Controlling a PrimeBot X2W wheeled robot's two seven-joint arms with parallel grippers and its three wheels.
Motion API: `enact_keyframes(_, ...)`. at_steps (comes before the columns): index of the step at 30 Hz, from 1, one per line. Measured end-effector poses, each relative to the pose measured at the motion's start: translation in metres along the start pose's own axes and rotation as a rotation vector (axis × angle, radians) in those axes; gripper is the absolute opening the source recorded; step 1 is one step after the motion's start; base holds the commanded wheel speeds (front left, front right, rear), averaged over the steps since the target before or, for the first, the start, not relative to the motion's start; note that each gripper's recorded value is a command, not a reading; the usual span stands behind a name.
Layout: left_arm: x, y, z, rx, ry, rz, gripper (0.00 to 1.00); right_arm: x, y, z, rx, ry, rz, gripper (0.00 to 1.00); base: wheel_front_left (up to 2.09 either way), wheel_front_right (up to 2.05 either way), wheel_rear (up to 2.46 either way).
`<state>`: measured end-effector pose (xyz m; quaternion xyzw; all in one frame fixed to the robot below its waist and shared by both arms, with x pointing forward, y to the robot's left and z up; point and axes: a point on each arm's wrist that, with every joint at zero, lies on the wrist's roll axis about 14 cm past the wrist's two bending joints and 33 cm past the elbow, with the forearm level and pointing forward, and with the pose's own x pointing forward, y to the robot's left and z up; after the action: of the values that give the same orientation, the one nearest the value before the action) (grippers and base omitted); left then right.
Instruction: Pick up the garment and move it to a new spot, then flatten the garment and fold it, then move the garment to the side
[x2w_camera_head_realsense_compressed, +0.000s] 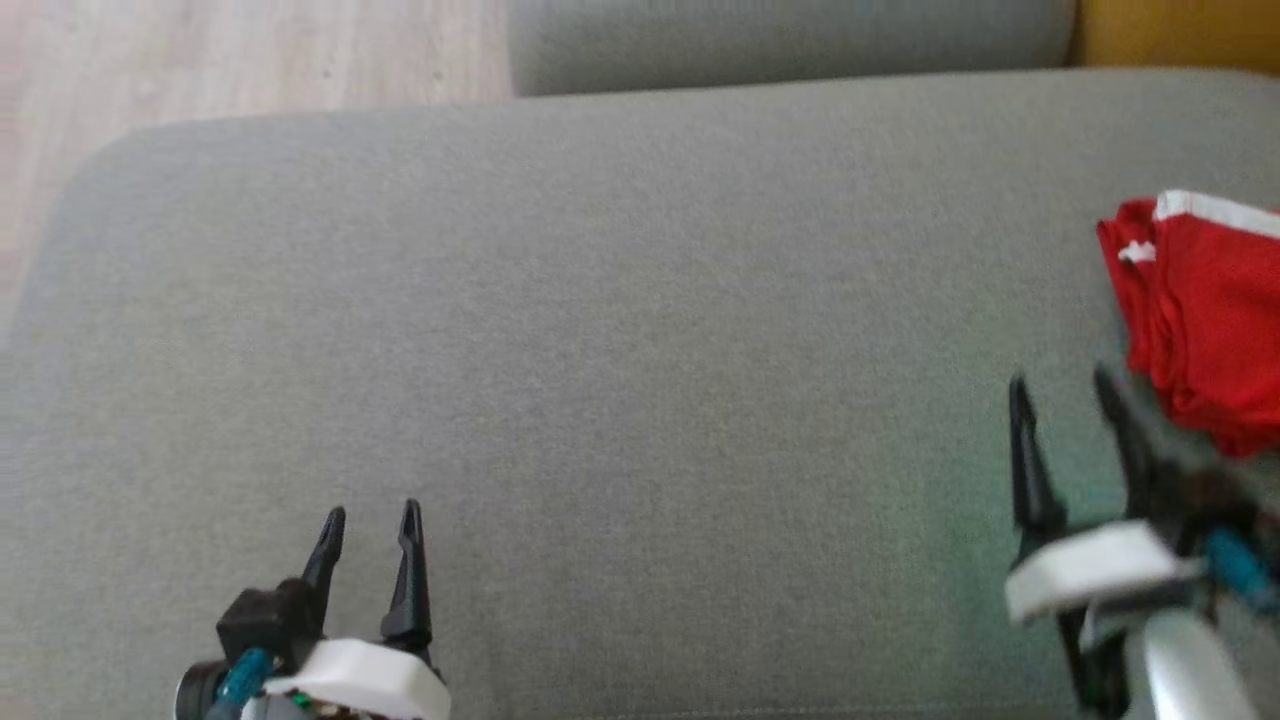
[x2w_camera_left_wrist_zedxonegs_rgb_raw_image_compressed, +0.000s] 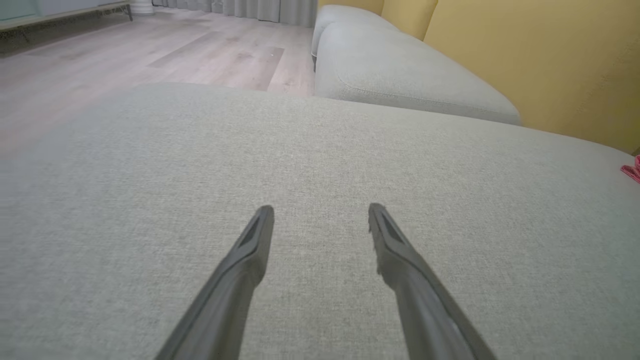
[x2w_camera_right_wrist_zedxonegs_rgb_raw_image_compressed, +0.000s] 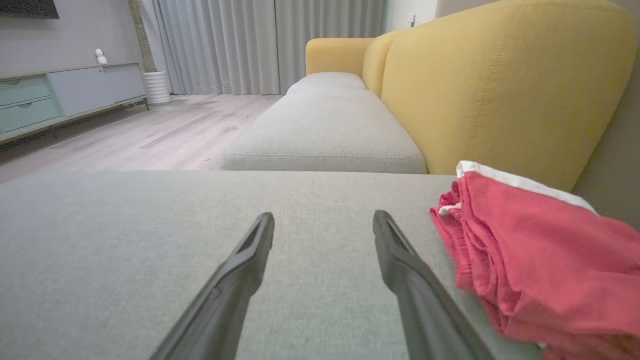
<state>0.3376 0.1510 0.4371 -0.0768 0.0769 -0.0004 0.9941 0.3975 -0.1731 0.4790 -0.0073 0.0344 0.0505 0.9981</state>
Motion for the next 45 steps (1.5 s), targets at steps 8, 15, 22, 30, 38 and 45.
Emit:
enact_keyframes(8, -0.029, 0.016, 0.005, 0.005, -0.032, 0.032, 1.0, -0.046, 0.033, -0.038, 0.049, 0.059, 0.071, 1.0, 0.0, 0.0, 0.0)
enact_keyframes(15, -0.03, 0.016, 0.013, 0.012, -0.061, 0.026, 1.0, -0.056, 0.029, -0.04, 0.058, 0.057, 0.053, 1.0, 0.0, 0.0, 0.0)
enact_keyframes(22, -0.034, 0.014, -0.01, 0.016, 0.014, 0.017, 0.0, -0.067, 0.025, -0.062, 0.067, 0.13, 0.035, 0.0, 0.0, 0.0, 0.0)
enact_keyframes(30, -0.037, 0.018, -0.019, -0.068, 0.054, 0.036, 0.0, -0.072, 0.02, -0.071, 0.154, 0.162, 0.0, 0.0, 0.0, 0.0, 0.0)
enact_keyframes(38, -0.036, 0.02, -0.021, -0.149, 0.069, 0.051, 0.0, -0.072, 0.016, -0.071, 0.237, 0.17, -0.031, 0.0, 0.0, 0.0, 0.0)
enact_keyframes(45, -0.031, 0.021, -0.019, -0.24, 0.079, 0.059, 0.0, -0.071, 0.01, -0.071, 0.331, 0.169, -0.065, 0.0, 0.0, 0.0, 0.0)
